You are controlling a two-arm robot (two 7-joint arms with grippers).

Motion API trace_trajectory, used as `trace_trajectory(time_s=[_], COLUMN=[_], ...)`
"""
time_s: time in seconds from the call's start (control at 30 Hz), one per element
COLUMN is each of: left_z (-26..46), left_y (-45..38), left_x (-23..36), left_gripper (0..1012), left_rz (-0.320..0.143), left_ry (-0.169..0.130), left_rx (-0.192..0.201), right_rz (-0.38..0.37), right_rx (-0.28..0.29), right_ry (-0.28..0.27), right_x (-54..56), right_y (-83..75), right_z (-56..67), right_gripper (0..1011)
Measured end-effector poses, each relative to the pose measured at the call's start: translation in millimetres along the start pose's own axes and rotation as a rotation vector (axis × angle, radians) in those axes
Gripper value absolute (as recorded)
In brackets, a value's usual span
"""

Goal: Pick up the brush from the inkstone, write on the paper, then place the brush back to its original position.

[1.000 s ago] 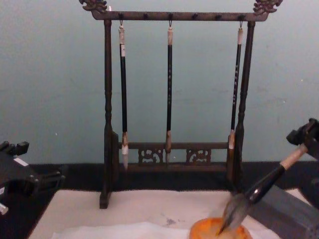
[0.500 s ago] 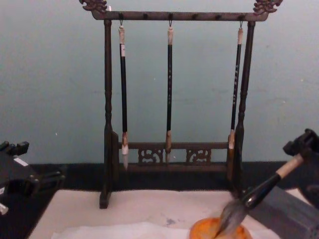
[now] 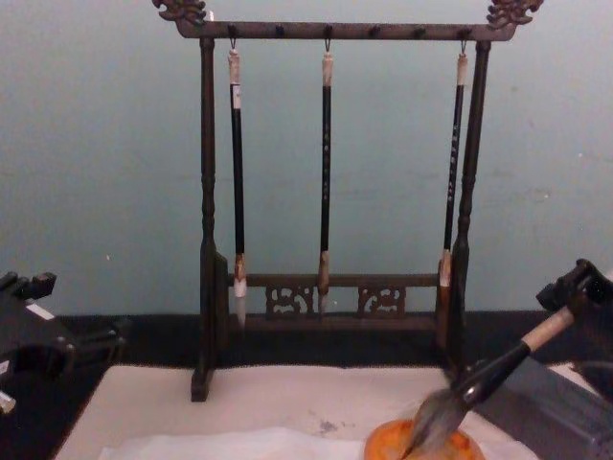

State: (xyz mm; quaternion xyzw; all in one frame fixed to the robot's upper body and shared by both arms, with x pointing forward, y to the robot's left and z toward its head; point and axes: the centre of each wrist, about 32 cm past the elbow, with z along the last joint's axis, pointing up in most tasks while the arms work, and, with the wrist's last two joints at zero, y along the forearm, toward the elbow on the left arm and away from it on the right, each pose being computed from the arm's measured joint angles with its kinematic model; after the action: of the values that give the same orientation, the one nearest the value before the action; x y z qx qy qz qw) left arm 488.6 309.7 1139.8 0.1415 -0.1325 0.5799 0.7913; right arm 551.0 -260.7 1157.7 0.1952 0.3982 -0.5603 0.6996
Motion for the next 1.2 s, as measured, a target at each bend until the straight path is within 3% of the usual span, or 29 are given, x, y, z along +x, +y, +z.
trace_trajectory(time_s=[0.47,1.2], left_z=[0.0,0.0], left_y=[0.0,0.0], left_x=[0.0,0.0], left_gripper=[1009,1010], left_rz=[0.0,0.0], left_ry=[0.0,0.0], left_rx=[0.0,0.0], right_rz=[-0.019,-0.054], right_rx=[-0.004,-0.018], right_ry=[0.003,0.052], right_x=[1.9,9.3], right_y=[3.0,2.8], right_z=[-2.3,-0.1], right_gripper=[0,0])
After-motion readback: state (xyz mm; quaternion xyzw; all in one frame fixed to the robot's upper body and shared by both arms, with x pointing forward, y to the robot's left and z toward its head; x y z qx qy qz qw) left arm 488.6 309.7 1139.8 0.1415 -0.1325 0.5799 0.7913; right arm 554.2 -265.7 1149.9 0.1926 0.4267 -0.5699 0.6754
